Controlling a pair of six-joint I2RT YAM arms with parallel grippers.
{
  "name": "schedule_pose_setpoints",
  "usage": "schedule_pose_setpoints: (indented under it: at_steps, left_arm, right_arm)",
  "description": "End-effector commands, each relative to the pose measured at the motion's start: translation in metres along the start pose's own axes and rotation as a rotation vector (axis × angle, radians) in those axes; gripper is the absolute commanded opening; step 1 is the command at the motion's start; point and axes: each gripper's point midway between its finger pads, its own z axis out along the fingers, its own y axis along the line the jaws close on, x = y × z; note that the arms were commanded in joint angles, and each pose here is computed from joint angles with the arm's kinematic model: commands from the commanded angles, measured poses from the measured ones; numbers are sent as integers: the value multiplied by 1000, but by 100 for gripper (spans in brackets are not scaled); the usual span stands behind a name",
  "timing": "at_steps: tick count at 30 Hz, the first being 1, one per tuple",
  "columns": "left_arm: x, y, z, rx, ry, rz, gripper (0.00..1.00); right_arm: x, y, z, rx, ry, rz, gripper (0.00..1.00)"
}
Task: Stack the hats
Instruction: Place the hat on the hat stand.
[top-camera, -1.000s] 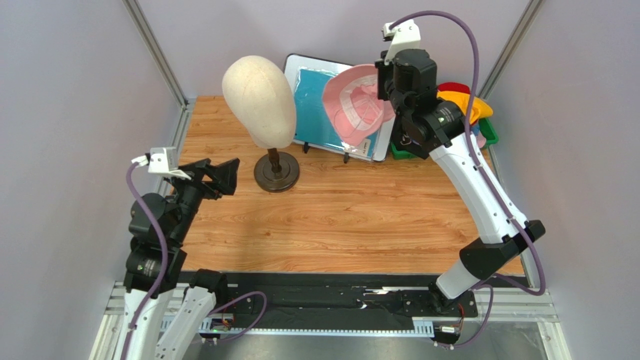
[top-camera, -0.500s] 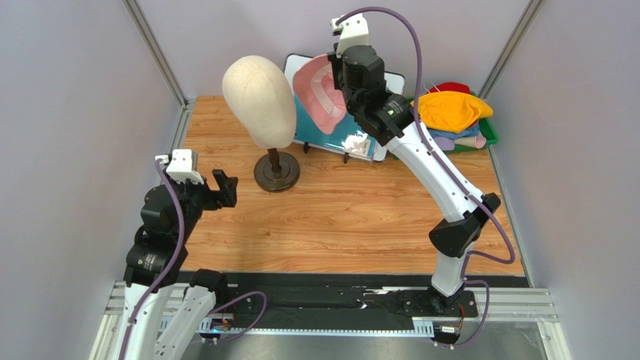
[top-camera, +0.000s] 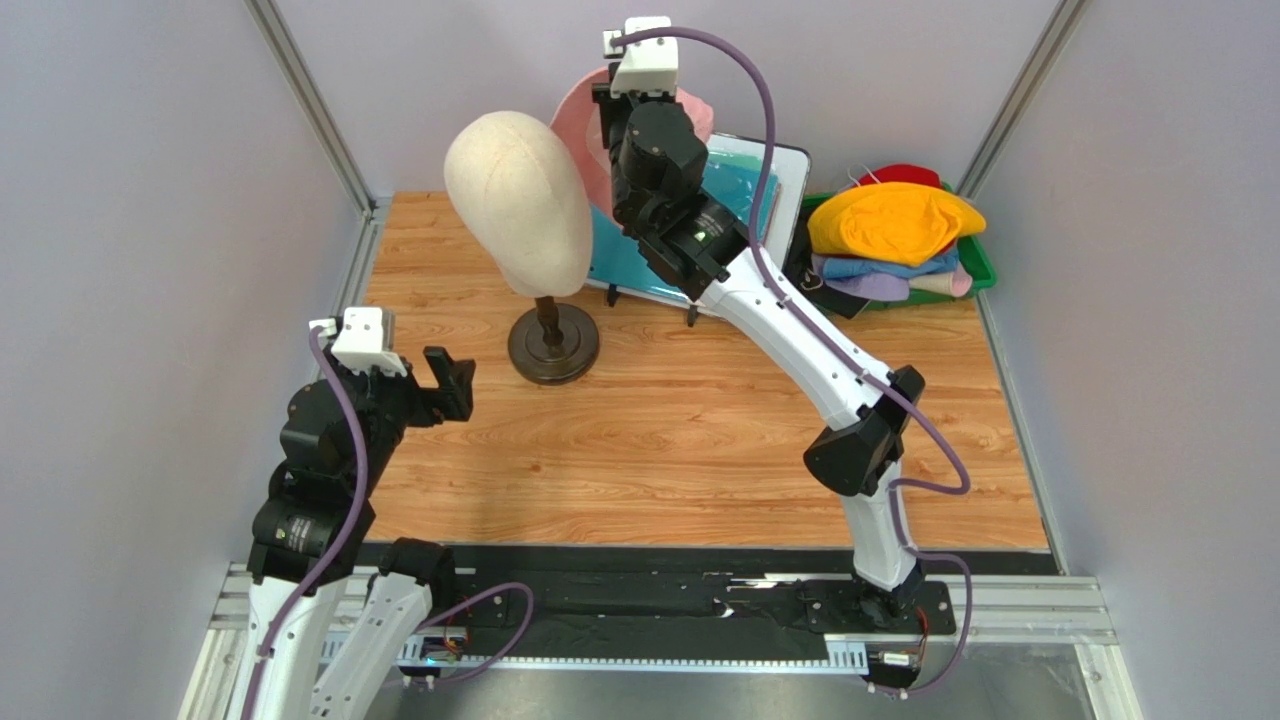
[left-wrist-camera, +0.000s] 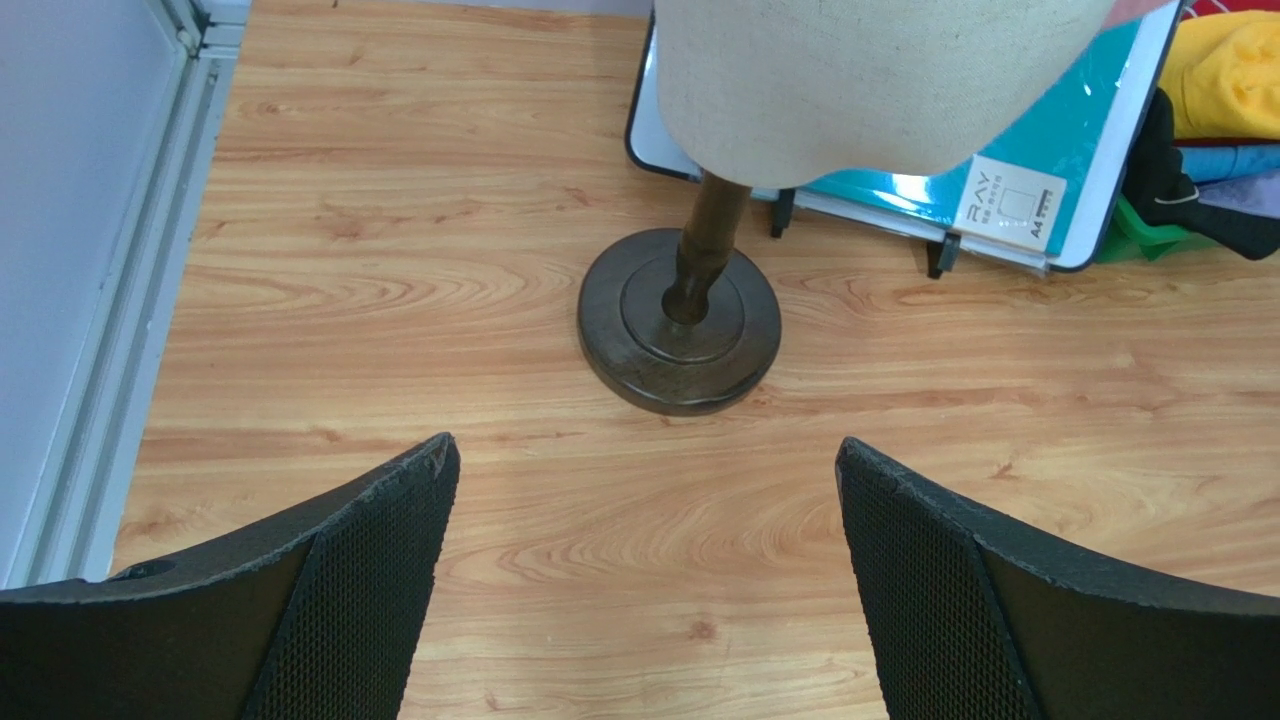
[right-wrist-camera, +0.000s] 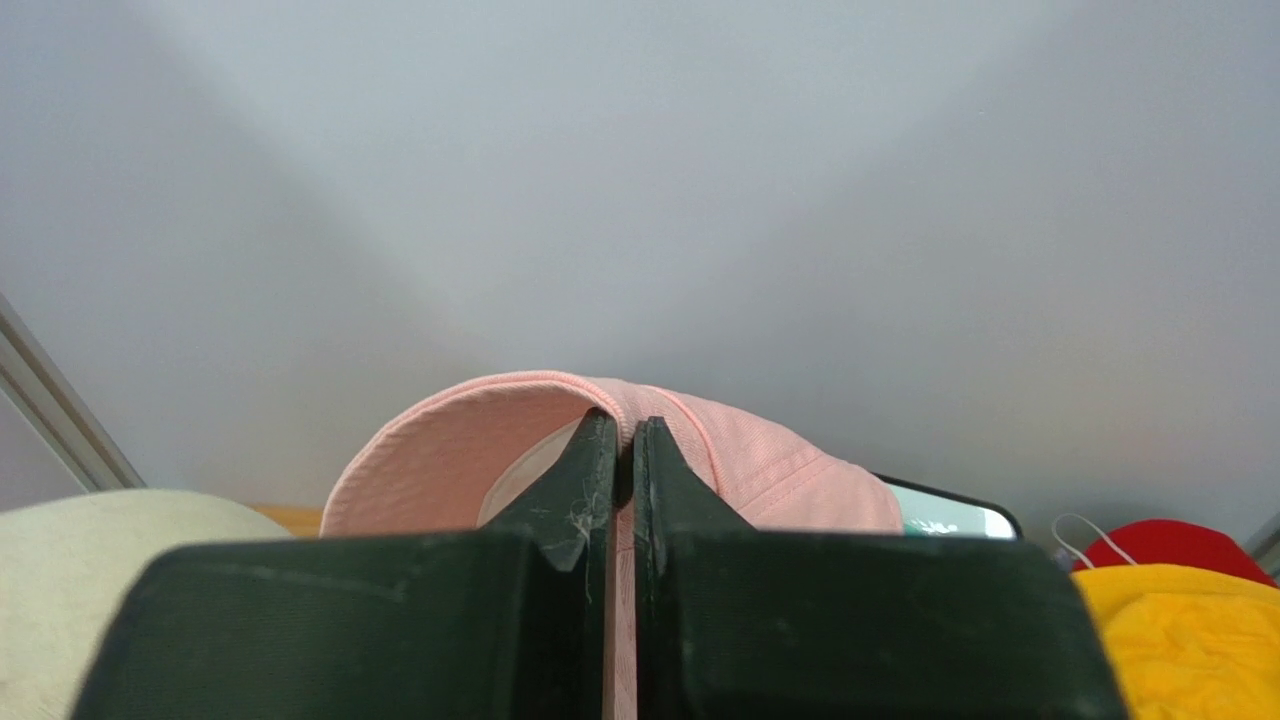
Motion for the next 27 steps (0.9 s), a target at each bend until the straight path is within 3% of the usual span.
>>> schedule_pose_setpoints:
  at_steps: [1,14,27]
  left_arm:
    - [-3,-4,-1,23,-19,9,100]
    - [-3,2,-4,-9,-29,4,100]
    - [-1,7,-7,-34,-29,3,99]
  right_arm:
    - [-51,6,-4,38,-173,167,0]
    - [-82,46,-8,-67,-371,358,0]
    - [-81,125,-66,-324,-380,153,0]
